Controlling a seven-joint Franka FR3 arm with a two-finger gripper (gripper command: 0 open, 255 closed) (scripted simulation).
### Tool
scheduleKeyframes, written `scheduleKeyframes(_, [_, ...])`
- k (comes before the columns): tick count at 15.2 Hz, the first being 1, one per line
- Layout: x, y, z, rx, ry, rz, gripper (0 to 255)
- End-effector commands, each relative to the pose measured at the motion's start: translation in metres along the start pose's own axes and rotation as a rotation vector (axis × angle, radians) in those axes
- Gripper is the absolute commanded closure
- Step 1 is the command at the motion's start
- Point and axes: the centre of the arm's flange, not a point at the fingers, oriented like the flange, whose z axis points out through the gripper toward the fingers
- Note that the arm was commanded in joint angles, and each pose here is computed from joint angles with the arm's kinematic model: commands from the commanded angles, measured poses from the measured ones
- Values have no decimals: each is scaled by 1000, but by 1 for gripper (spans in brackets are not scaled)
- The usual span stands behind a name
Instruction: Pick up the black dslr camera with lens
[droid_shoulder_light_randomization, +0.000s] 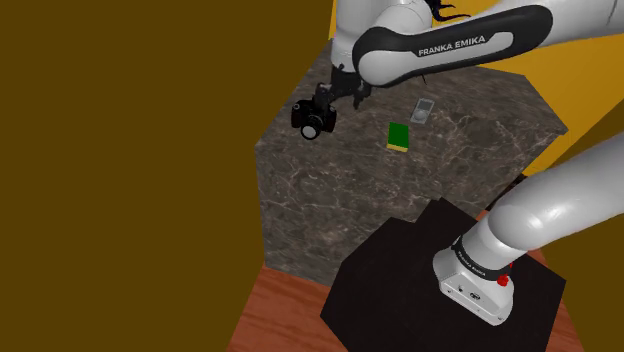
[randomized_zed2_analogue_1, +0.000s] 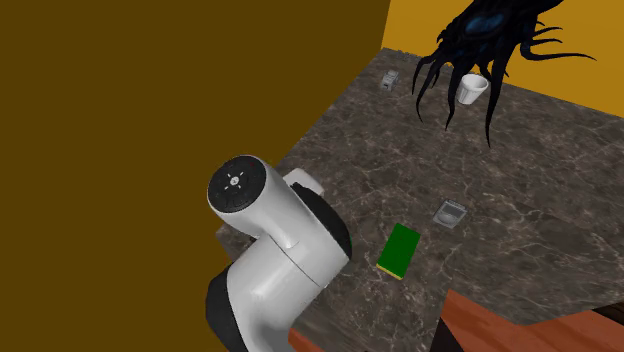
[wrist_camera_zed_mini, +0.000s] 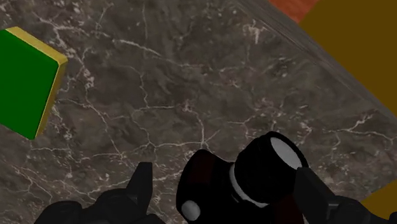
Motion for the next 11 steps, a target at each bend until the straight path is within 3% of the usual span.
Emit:
scheduleKeyframes(1, [13,-18,19,-9,7,83,0])
scheduleKeyframes(8, [71,-63,78,-46,28,347,0])
scheduleKeyframes(11, [71,-65,90,-48,29,358,0])
